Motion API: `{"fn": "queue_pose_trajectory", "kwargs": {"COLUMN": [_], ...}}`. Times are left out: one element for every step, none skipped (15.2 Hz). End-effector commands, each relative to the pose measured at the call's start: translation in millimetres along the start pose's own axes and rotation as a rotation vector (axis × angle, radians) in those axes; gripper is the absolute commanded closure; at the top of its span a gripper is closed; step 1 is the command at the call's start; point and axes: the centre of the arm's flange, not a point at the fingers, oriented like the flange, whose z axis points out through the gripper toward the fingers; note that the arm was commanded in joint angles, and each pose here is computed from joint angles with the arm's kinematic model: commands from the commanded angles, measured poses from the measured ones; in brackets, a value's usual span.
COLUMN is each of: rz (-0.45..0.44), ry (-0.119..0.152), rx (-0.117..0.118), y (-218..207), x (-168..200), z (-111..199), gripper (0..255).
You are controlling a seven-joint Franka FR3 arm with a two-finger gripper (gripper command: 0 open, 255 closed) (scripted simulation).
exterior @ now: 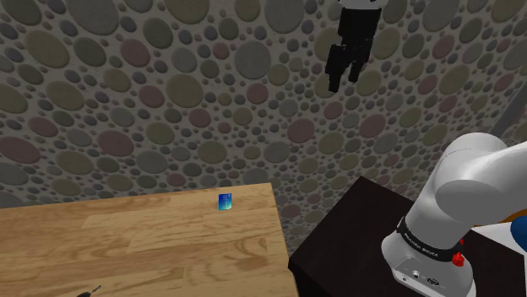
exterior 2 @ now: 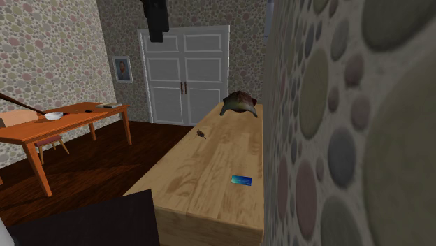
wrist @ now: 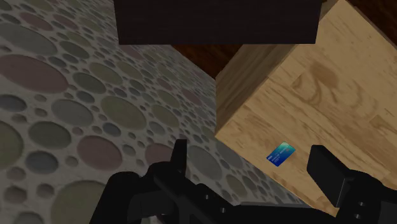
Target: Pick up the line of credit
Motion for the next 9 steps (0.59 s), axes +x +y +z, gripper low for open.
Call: {"fn": "queue_pose_trajectory", "kwargs": {"rz": [0.000, 0.014, 0.029, 0.043, 0.057, 0.071, 0.086, 0.100, 0.114], "ry": [0.000, -0.004, -0.008, -0.012, -0.016, -0.020, -0.024, -0.028, -0.031], "rx": [0.000, 0.002, 0.005, 0.007, 0.010, 0.012, 0.014, 0.017, 0.019], "y": [0, -7, -13, -20, -26, -32, -39, -45, -51], "x": [0, 5, 10, 16, 21, 26, 32, 37, 43], "z": [0, 10, 21, 31, 41, 51, 62, 72, 82], "gripper": [0, 0, 0, 0, 0, 0, 0, 0, 0]}}
